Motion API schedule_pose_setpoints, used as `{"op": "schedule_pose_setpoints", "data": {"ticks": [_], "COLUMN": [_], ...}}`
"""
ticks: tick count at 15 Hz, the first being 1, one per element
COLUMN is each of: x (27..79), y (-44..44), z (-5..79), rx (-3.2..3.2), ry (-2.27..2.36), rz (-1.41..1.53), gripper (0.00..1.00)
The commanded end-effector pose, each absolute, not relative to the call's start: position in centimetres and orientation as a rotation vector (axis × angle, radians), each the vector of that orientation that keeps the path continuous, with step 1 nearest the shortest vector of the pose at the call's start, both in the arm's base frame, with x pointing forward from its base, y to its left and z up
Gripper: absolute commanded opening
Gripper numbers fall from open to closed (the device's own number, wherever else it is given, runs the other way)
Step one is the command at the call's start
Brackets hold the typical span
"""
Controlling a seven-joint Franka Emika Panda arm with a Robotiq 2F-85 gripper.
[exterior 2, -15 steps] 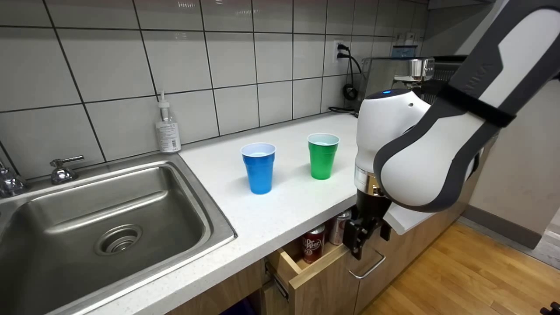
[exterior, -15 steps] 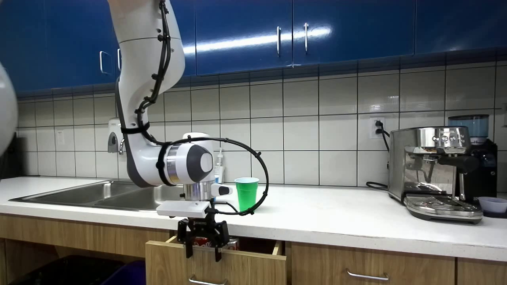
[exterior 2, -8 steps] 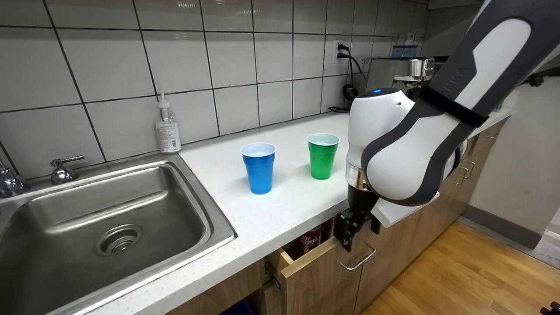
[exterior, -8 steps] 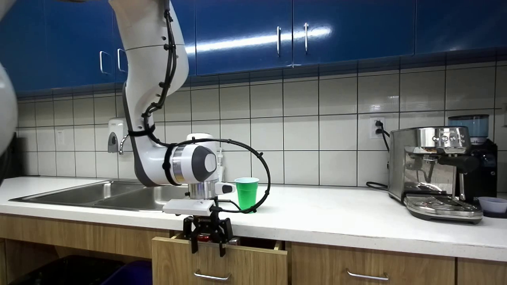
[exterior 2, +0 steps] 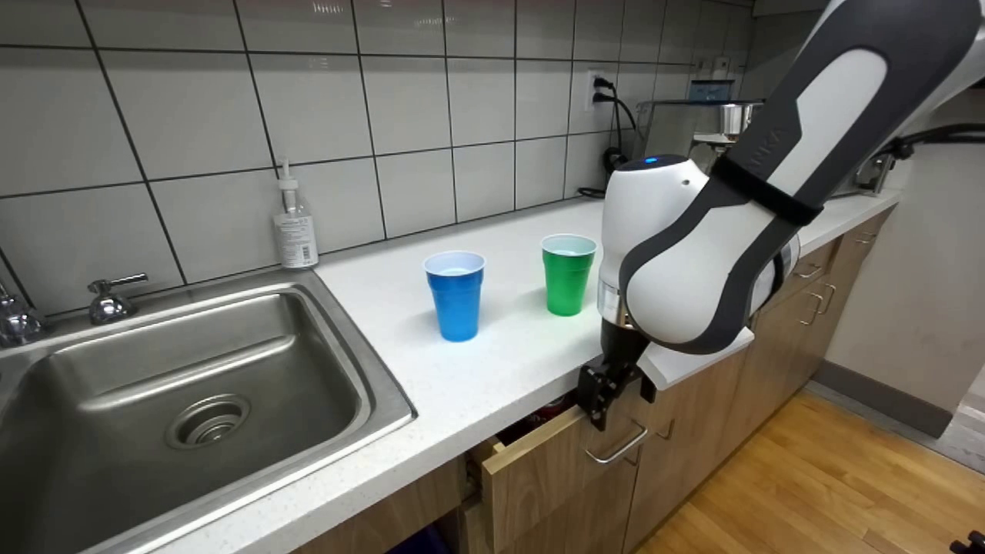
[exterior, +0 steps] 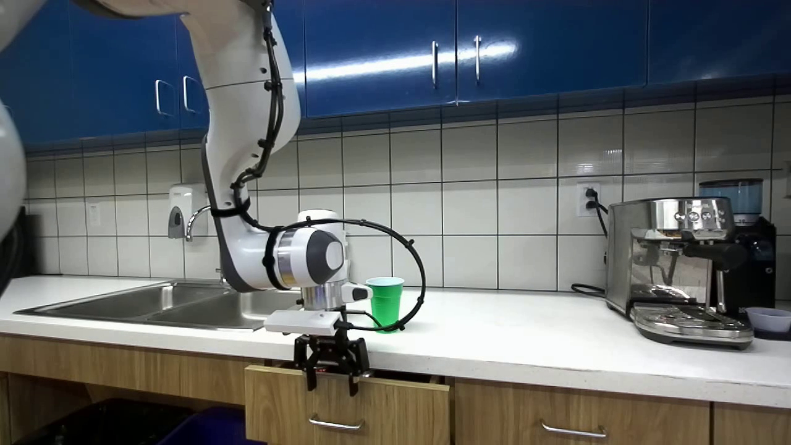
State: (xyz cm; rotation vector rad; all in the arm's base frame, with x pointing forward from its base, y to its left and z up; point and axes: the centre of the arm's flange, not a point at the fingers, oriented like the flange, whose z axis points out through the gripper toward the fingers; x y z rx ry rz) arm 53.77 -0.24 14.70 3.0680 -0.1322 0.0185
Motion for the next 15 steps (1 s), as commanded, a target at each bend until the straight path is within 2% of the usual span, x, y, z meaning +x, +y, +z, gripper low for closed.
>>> {"op": "schedule_pose_setpoints", "data": {"ticks": [1, 15], "x": [54.1, 48.0], "y": [-0.8, -1.6], "z": [15.7, 25.2], "rx": [3.095, 3.192], "ry": [-0.177, -0.131], "rz": [0.032, -0.082], "gripper": [1.00, 1.00]}}
